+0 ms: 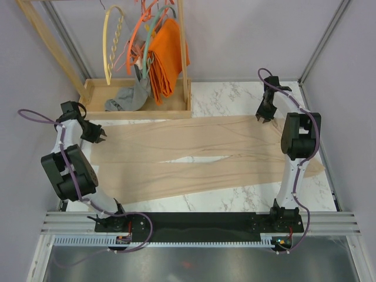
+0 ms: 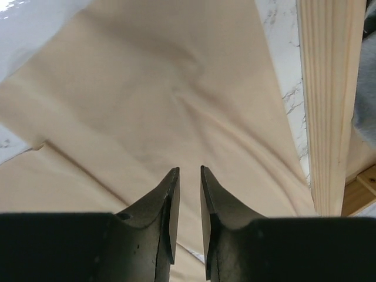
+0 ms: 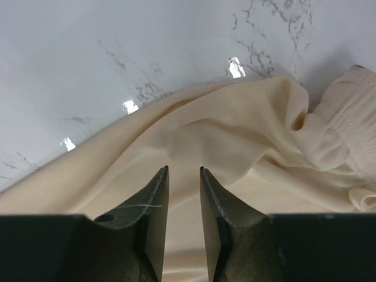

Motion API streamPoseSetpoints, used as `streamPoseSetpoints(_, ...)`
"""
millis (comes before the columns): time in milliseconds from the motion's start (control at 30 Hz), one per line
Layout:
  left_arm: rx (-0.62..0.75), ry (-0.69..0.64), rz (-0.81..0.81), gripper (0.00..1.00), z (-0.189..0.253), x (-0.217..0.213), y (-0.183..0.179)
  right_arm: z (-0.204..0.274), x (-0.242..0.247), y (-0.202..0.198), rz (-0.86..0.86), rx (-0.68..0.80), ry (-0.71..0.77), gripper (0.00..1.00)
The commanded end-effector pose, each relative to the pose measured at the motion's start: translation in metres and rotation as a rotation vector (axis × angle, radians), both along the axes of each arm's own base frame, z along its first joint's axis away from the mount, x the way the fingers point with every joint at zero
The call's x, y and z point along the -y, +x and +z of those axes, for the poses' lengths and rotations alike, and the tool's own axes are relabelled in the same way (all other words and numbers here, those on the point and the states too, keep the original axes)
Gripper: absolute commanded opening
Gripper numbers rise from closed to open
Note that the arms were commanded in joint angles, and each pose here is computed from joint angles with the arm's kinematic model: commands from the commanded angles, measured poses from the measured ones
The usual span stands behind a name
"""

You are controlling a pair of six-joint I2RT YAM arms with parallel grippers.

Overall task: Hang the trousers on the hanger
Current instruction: Flatten out the trousers at the center of the board.

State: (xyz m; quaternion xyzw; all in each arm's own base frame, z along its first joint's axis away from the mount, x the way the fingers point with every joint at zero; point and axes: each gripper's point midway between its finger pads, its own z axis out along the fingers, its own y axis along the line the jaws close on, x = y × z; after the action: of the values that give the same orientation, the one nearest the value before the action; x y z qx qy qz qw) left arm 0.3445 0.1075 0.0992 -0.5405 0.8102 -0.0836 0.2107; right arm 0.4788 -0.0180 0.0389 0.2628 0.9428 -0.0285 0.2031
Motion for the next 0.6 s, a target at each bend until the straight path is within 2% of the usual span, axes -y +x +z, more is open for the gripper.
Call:
streamPoseSetpoints(0, 0.091, -0.037, -0.092, 0.28, 0.013, 0.005, 0.034, 0.012, 0.003, 0.024, -0.02, 0.082, -0.013, 0.35)
streamPoseSetpoints(233, 0.019, -0.104, -0.142, 0.37, -0.019, 0.016, 0.071, -0.008, 0.026, 0.022, -0.029, 0.036, -0.133, 0.37)
streamPoseSetpoints(467, -0.131, -0.205, -0.126, 0.38, -0.059, 0.028, 0.082, -0.021, 0.049, 0.029, -0.078, 0.04, -0.119, 0.4)
streamPoseSetpoints(567, -0.173, -0.203, -0.103, 0.38, -0.064, 0.025, 0.085, -0.023, 0.062, 0.032, -0.106, 0.042, -0.13, 0.4)
